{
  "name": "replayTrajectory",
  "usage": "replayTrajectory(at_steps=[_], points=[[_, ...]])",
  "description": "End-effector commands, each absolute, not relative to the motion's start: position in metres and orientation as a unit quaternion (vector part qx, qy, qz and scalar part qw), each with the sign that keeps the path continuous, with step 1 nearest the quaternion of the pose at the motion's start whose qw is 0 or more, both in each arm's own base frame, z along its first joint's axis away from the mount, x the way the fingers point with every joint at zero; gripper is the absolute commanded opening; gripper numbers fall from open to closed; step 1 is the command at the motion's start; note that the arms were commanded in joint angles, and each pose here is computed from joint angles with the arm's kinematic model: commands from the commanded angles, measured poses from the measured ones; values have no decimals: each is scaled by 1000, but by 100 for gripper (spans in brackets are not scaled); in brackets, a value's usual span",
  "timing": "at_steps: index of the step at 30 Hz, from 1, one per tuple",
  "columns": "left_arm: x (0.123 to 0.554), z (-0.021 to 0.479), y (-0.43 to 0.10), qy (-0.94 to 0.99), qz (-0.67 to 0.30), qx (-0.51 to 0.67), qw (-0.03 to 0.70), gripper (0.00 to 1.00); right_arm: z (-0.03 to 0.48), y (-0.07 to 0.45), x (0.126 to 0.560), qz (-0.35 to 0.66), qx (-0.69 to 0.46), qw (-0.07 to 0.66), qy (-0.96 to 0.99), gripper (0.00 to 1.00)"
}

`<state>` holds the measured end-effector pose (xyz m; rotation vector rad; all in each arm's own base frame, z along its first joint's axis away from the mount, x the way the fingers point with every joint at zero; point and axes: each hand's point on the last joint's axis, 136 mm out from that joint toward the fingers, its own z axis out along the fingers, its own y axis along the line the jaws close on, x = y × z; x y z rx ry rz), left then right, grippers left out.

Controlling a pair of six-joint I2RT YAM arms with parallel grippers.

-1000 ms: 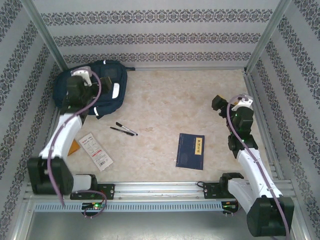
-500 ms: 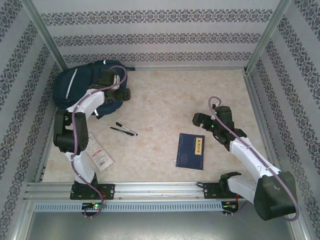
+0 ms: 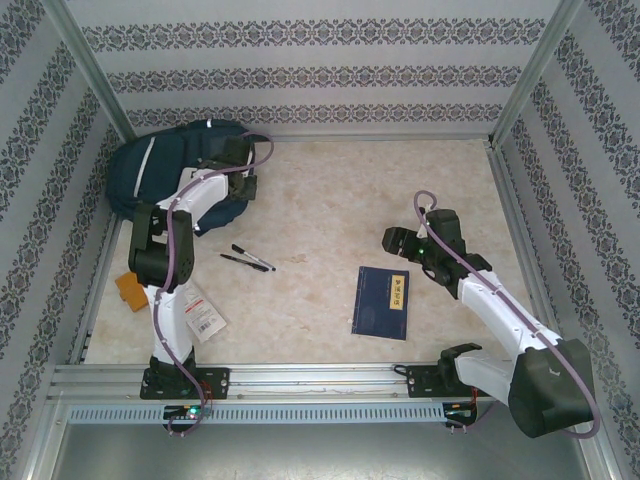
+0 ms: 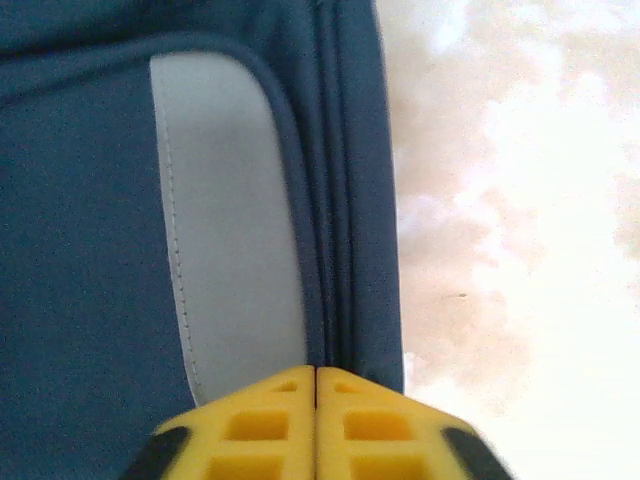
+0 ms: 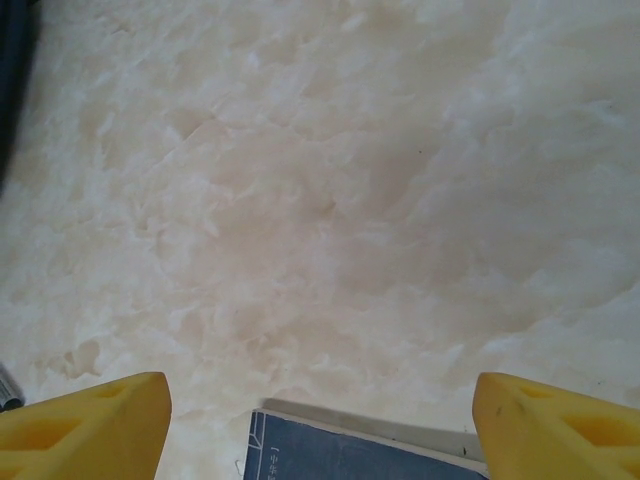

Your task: Pack the student bag

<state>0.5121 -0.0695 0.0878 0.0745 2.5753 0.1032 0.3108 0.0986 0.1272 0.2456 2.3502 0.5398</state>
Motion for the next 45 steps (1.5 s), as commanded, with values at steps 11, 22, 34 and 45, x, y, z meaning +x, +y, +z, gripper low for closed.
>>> replayTrajectory(at_steps=[11, 22, 34, 45], points=[[521, 173, -245, 907, -100, 170, 373, 0, 160, 104, 318, 226, 116, 363, 897, 79], [510, 203, -185, 918, 88, 159, 353, 99, 156, 110, 300, 244, 111, 336, 903, 84], [514, 121, -103, 942, 192, 108, 254, 99, 157, 112, 294, 256, 106, 343, 897, 85], [515, 57, -64, 936, 290, 41, 197, 100, 153, 113, 286, 261, 110, 345, 895, 86]])
